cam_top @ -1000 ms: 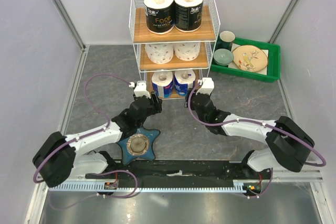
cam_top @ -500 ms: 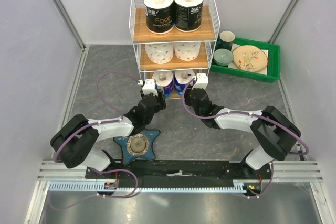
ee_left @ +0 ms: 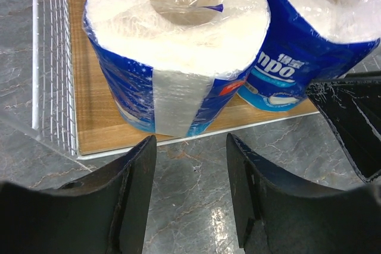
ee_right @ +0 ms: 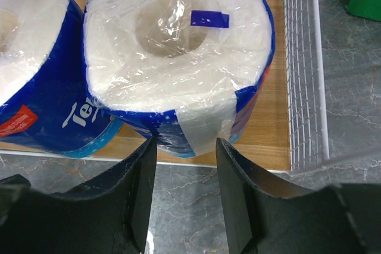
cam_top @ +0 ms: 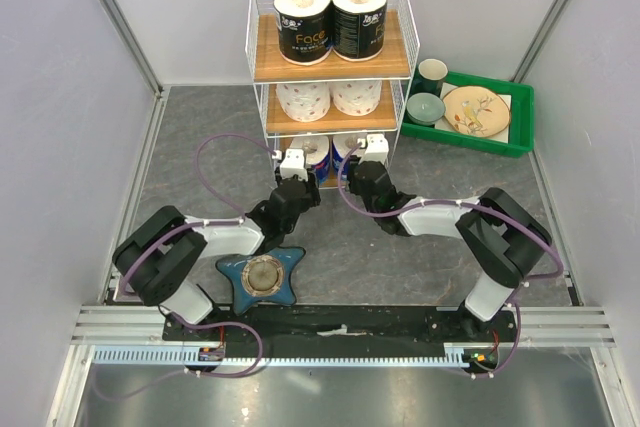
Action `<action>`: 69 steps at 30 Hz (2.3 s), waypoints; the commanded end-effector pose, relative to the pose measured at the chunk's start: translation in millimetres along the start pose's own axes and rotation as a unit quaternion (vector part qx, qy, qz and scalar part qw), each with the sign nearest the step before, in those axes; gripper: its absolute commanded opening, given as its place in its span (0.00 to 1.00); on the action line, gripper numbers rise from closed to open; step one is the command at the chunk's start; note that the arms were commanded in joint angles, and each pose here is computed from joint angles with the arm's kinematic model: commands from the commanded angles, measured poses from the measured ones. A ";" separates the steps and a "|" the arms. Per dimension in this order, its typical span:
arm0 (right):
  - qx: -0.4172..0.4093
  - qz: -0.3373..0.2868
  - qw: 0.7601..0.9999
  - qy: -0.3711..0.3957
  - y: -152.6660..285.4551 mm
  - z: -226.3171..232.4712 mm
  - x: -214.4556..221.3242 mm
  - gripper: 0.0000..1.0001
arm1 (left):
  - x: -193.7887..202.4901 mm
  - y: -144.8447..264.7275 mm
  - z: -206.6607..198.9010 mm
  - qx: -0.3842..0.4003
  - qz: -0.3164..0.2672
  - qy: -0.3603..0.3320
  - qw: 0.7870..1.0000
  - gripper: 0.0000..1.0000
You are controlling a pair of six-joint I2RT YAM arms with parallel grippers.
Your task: Place and organize the paper towels onto the shelf
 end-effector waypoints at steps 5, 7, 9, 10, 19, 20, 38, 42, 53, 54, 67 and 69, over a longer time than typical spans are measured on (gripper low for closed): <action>-0.011 -0.029 1.000 -0.005 -13.8 6.9 -16.6 0.51 | -13.3 -14.5 -10.3 -0.003 -0.040 -0.010 0.999 0.57; -0.013 -0.029 1.000 -0.005 -14.3 6.8 -16.3 0.52 | -14.3 -17.0 -11.9 -0.003 -0.042 -0.013 0.999 0.57; -0.014 -0.029 0.999 -0.005 -14.9 7.0 -16.6 0.52 | -14.1 -19.8 -13.2 -0.004 -0.041 -0.016 0.999 0.57; -0.016 -0.028 0.999 -0.006 -15.1 6.9 -16.7 0.52 | -13.9 -21.0 -13.7 -0.004 -0.042 -0.017 0.999 0.57; -0.022 -0.030 0.999 -0.010 -7.7 5.5 -19.7 0.52 | -10.2 -33.3 -19.7 -0.003 -0.039 -0.028 0.999 0.57; -0.023 -0.029 0.999 -0.010 -6.6 4.9 -19.3 0.51 | -10.9 -34.4 -20.7 -0.002 -0.040 -0.027 0.999 0.57; -0.054 -0.042 0.997 -0.046 36.4 -8.1 -34.2 0.52 | -22.3 -14.5 -16.8 0.013 -0.054 0.004 0.998 0.59; -0.066 -0.055 0.994 -0.066 62.4 -16.4 -48.7 0.53 | -32.2 4.4 -10.5 0.016 -0.061 0.015 0.998 0.60; 0.020 -0.118 0.986 -0.119 126.8 -64.8 -82.5 0.69 | -47.7 62.0 16.9 0.018 -0.075 0.055 0.996 0.60; 0.018 -0.128 0.984 -0.121 131.4 -66.0 -89.0 0.69 | -51.7 68.5 19.7 0.021 -0.083 0.060 0.995 0.60; 0.042 -0.184 0.981 -0.053 120.8 -57.9 -136.0 0.80 | -61.2 95.2 37.5 0.009 -0.103 0.067 0.992 0.61; 0.051 -0.198 0.978 -0.051 120.6 -57.2 -147.0 0.80 | -60.3 96.8 39.2 0.007 -0.103 0.066 0.992 0.61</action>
Point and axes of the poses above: each gripper's point midway between its finger pads, its own y axis back along the fingers, its own z axis along the line the jaws close on, x = y × z, the point moved 8 cm from there along y, back along the fingers, and after that the axes turned 1 degree about y, right-handed, at the moved point
